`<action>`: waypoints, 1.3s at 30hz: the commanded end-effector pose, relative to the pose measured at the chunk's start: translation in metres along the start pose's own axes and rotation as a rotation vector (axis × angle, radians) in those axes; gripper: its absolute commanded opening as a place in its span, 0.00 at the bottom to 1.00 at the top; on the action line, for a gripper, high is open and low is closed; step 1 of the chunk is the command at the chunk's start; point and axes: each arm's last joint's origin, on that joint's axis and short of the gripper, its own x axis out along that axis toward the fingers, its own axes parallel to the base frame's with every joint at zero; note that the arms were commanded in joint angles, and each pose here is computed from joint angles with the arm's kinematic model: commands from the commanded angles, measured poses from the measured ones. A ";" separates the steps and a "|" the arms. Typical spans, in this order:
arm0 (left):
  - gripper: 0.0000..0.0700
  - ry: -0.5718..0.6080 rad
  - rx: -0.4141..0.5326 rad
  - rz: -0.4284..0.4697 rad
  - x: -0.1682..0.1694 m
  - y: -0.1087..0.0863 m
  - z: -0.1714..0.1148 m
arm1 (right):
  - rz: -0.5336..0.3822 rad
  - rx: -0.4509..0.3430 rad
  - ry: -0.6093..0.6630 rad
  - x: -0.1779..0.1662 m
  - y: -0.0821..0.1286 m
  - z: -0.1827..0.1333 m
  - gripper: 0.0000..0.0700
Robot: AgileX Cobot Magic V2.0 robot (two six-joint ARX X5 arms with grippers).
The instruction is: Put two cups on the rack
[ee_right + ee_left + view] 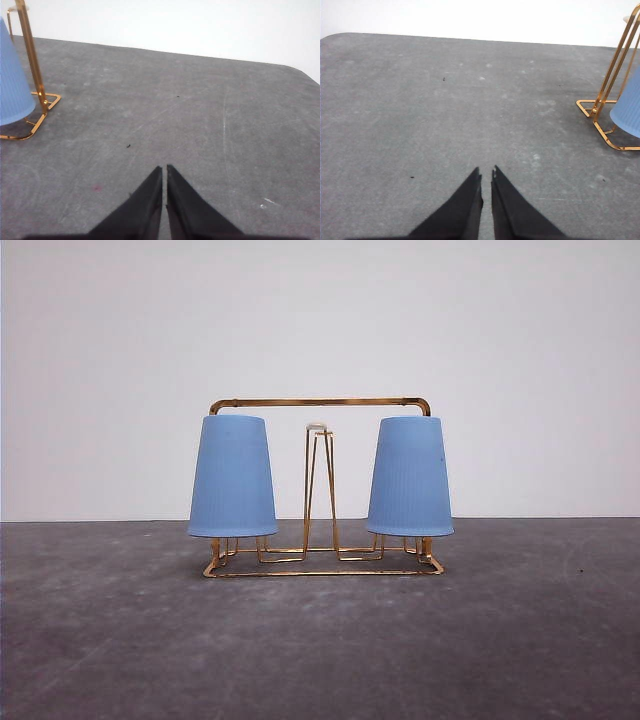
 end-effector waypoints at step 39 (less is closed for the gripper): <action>0.02 0.020 -0.001 0.004 0.001 0.000 -0.005 | -0.001 0.000 -0.008 0.000 0.000 0.000 0.02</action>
